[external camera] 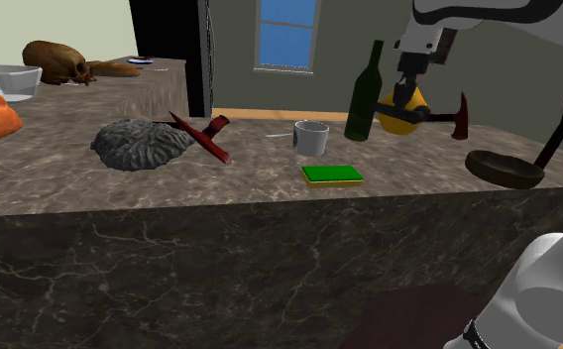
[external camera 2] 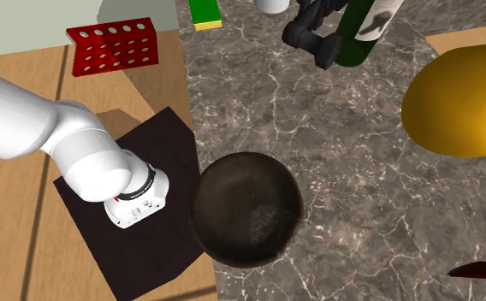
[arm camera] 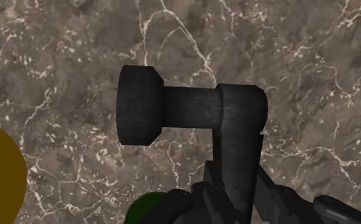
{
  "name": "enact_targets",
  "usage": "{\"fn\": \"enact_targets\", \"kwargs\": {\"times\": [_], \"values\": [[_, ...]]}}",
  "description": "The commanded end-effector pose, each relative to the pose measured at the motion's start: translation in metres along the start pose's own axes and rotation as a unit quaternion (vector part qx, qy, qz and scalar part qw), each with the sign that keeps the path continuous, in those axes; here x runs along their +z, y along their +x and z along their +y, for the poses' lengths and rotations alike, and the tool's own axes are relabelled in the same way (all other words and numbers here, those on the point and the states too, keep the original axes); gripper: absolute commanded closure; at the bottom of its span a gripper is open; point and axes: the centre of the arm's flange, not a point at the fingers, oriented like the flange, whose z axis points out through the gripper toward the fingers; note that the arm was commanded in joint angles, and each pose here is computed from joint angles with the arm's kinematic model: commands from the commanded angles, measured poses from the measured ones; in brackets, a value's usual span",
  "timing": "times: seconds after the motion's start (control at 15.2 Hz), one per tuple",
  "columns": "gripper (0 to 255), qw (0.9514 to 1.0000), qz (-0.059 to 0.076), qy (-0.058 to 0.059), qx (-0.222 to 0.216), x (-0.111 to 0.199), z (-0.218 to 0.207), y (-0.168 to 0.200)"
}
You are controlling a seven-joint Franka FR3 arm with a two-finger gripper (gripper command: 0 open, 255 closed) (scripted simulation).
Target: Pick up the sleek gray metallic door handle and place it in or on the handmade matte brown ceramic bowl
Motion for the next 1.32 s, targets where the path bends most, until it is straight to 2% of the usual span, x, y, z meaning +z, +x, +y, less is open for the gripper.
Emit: {"fn": "enact_targets", "kwargs": {"times": [0.0,1.25], "values": [[255,1.0000,0.000,0.000,0.000,-0.002,0.005,-0.019],[255,1.0000,0.000,0.000,0.000,0.000,0.067,-0.262]]}}
